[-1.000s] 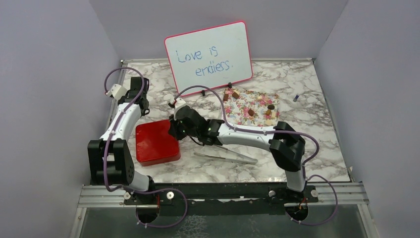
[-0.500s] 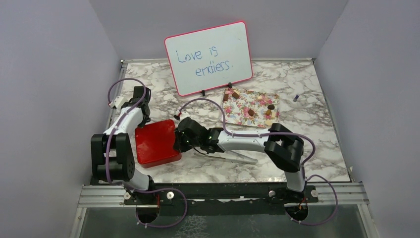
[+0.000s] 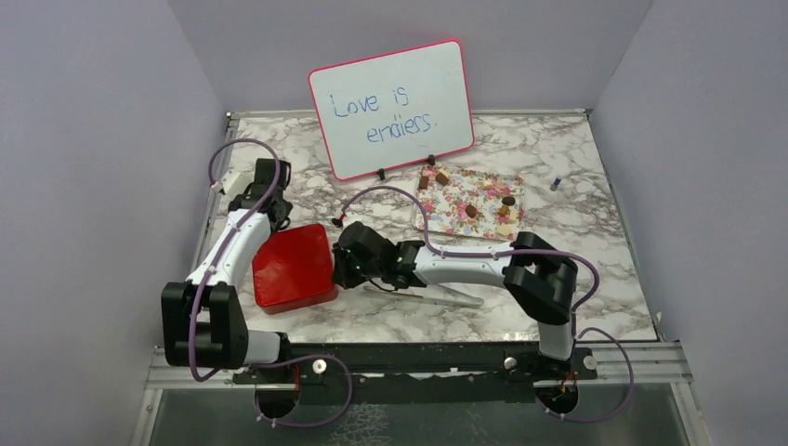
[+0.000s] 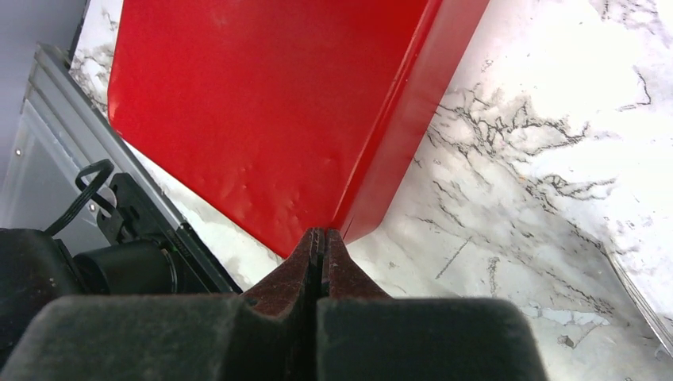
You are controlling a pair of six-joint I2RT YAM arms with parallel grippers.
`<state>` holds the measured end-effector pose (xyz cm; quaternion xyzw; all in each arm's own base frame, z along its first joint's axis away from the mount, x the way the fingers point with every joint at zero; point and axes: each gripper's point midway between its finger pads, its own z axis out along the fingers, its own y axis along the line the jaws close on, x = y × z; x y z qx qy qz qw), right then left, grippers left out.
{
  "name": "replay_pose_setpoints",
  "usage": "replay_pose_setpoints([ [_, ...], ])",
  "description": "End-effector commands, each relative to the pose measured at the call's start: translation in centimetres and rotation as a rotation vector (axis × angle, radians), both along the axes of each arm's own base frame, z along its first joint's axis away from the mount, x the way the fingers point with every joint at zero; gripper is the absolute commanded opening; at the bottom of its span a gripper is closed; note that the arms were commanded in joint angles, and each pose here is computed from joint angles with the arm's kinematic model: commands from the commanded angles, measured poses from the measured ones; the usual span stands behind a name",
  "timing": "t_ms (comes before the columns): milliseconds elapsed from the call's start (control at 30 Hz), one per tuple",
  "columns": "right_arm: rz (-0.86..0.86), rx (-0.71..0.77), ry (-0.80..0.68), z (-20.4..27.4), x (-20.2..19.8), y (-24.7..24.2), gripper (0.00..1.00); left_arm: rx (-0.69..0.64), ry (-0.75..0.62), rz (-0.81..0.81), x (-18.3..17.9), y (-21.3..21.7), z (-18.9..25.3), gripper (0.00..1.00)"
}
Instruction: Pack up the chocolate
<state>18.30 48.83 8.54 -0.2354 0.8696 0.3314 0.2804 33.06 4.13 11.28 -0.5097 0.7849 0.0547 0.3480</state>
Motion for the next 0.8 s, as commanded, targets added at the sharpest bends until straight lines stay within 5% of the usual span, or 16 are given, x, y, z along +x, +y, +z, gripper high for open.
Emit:
replay_pose_setpoints([
  [0,-0.020,-0.127,0.036,-3.6,-0.7,-2.1,0.01,0.066,-0.103,-0.211,0.7,-4.0,3.8,0.47],
  [167,-0.124,-0.128,-0.079,0.9,1.1,-4.7,0.06,0.107,-0.265,-0.527,1.8,-9.6,8.3,0.53],
  [400,-0.283,-0.096,-0.179,9.1,1.7,-11.1,0.30,0.074,-0.345,-0.878,0.8,-14.4,10.5,0.65],
  [667,-0.381,0.030,-0.174,13.3,-0.6,-18.3,0.67,0.013,-0.566,-1.183,-2.4,-18.9,15.3,0.90],
  [767,-0.421,0.073,-0.189,14.0,-0.9,-20.2,0.99,0.015,-0.625,-1.240,-3.8,-19.8,16.3,0.99],
])
